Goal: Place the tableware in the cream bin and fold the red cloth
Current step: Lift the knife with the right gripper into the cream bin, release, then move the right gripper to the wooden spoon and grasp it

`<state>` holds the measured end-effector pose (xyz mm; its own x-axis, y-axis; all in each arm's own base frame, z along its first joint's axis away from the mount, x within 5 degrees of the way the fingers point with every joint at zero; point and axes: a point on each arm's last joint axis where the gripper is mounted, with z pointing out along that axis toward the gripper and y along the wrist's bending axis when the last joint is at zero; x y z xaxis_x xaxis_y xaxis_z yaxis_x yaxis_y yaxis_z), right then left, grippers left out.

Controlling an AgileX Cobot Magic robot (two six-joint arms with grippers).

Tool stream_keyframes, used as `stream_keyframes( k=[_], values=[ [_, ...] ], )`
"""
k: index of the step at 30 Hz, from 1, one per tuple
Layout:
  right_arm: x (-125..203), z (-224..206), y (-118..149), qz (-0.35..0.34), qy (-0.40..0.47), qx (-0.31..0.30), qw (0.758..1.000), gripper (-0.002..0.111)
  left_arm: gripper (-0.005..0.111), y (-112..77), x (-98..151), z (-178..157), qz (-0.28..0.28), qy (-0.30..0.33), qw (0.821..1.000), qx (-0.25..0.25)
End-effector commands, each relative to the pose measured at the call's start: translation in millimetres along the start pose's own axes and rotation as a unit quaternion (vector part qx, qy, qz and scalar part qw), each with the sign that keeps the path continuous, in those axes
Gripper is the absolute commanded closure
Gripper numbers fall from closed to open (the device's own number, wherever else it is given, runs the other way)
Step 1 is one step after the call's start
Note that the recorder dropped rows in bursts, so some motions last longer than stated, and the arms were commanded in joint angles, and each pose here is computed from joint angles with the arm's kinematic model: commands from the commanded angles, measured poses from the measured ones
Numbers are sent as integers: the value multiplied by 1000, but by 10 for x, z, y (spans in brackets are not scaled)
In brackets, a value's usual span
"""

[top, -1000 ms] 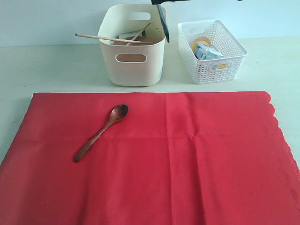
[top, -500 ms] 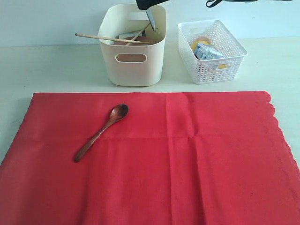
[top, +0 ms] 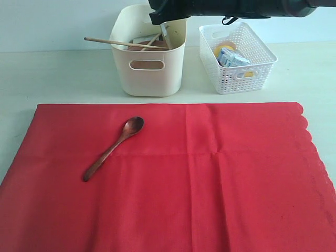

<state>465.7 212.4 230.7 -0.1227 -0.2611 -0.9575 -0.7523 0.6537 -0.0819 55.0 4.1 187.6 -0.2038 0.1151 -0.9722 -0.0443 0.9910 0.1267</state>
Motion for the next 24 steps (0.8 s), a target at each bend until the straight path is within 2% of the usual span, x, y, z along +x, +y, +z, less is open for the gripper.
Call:
stream_keyframes(
  k=[1,4,10,11,15,19,21,24],
  values=[
    [-79,21,76,13,-10,-8,1000,59,105,-1,-8,-4,-1,-6,1000,2],
    [-171,-36,52,53,-16,4,998,49,105,-1,-8,-4,-1,-6,1000,2],
    [-494,-237,19,172,-44,34,984,48,105,-1,-8,-4,-1,-6,1000,2],
    [-567,-286,28,172,-48,33,983,49,105,-1,-8,-4,-1,-6,1000,2],
    [-717,-463,82,102,-6,32,994,49,105,-1,-8,-4,-1,-6,1000,2],
    [-792,-612,181,97,45,2,994,49,105,-1,-8,-4,-1,-6,1000,2],
    [-779,-663,292,70,82,-48,993,49,105,-1,-8,-4,-1,-6,1000,2],
    [-682,-705,484,50,141,-145,978,49,105,-1,-8,-4,-1,-6,1000,2]
  ],
)
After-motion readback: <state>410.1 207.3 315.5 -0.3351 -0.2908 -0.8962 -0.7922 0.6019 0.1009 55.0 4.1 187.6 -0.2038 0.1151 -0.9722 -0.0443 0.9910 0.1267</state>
